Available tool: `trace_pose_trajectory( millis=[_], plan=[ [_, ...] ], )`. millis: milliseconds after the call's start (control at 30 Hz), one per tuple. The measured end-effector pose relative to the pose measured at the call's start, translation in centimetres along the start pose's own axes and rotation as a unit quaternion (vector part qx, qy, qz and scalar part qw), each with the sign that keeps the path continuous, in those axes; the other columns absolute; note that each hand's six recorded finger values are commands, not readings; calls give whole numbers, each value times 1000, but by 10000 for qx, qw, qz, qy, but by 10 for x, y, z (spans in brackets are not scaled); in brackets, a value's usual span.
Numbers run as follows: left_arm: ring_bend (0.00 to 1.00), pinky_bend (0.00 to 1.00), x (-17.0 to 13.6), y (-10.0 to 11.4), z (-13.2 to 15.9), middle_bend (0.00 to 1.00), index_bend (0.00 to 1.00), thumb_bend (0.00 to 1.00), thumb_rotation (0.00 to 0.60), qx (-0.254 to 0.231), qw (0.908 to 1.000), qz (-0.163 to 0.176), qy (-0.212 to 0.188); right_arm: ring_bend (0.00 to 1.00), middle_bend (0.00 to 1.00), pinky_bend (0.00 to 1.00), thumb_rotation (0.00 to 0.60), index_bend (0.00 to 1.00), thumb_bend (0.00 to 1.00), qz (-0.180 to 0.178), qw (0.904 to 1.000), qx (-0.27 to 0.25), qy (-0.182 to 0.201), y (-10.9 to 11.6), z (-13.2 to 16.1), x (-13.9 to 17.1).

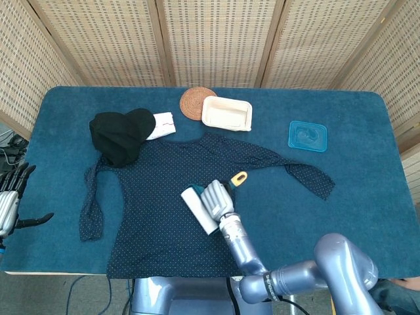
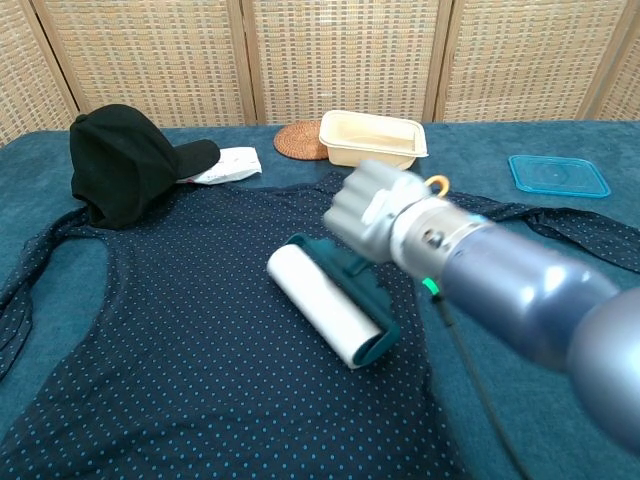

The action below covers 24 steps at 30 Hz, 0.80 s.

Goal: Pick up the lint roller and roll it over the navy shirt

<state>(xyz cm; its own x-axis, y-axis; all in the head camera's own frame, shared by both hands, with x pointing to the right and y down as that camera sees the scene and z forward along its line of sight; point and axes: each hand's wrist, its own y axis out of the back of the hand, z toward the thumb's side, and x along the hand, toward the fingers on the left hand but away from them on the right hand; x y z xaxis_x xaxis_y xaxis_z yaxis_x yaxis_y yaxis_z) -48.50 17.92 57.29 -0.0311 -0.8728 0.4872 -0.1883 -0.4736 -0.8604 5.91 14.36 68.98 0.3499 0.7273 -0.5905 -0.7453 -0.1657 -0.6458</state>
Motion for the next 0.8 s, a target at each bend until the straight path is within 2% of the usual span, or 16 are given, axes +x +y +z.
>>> trace_pose_trajectory(
  millis=[267, 433, 467, 533, 567, 600, 667, 700, 800],
  plan=[
    [0, 0, 1, -2, 2, 0, 0, 0, 600, 56, 10000, -21, -2, 1000, 1000, 1000, 600, 728, 820, 497, 9969, 22, -615, -54, -65, -5],
    [0, 0, 1, -2, 1, 0, 0, 0, 600, 53, 10000, -15, 10, 1000, 1000, 1000, 600, 713, 815, 648, 9954, 29, -712, -71, -79, -4],
    [0, 0, 1, -2, 1, 0, 0, 0, 600, 53, 10000, -14, 10, 1000, 1000, 1000, 600, 660, 790, 654, 9953, 3, -718, -72, -80, -3],
    [0, 0, 1, -2, 2, 0, 0, 0, 600, 49, 10000, -11, 5, 1000, 1000, 1000, 600, 397, 635, 656, 9952, -43, -730, -73, -80, -2],
    [0, 0, 1, -2, 2, 0, 0, 0, 600, 46, 10000, -9, 3, 1000, 1000, 1000, 600, 201, 472, 651, 9951, -76, -740, -72, -80, -2],
    [0, 0, 0, -1, 1, 0, 0, 0, 600, 38, 10000, -5, 1, 1000, 1000, 1000, 600, 58, 312, 638, 9951, -107, -750, -72, -81, -2],
    [0, 0, 0, -1, 1, 0, 0, 0, 600, 22, 10000, -1, -3, 1000, 1000, 1000, 600, 0, 132, 565, 9951, -219, -785, -69, -83, -1],
    [0, 0, 0, -1, 1, 0, 0, 0, 600, 9, 10000, -4, -5, 1000, 1000, 1000, 600, 0, 89, 520, 9950, -280, -802, -68, -84, 0],
    [0, 0, -2, -1, 1, 0, 0, 0, 600, -28, 10000, -19, -19, 1000, 997, 1000, 600, 0, 65, 345, 9944, -508, -865, -65, -93, 4]
  ],
)
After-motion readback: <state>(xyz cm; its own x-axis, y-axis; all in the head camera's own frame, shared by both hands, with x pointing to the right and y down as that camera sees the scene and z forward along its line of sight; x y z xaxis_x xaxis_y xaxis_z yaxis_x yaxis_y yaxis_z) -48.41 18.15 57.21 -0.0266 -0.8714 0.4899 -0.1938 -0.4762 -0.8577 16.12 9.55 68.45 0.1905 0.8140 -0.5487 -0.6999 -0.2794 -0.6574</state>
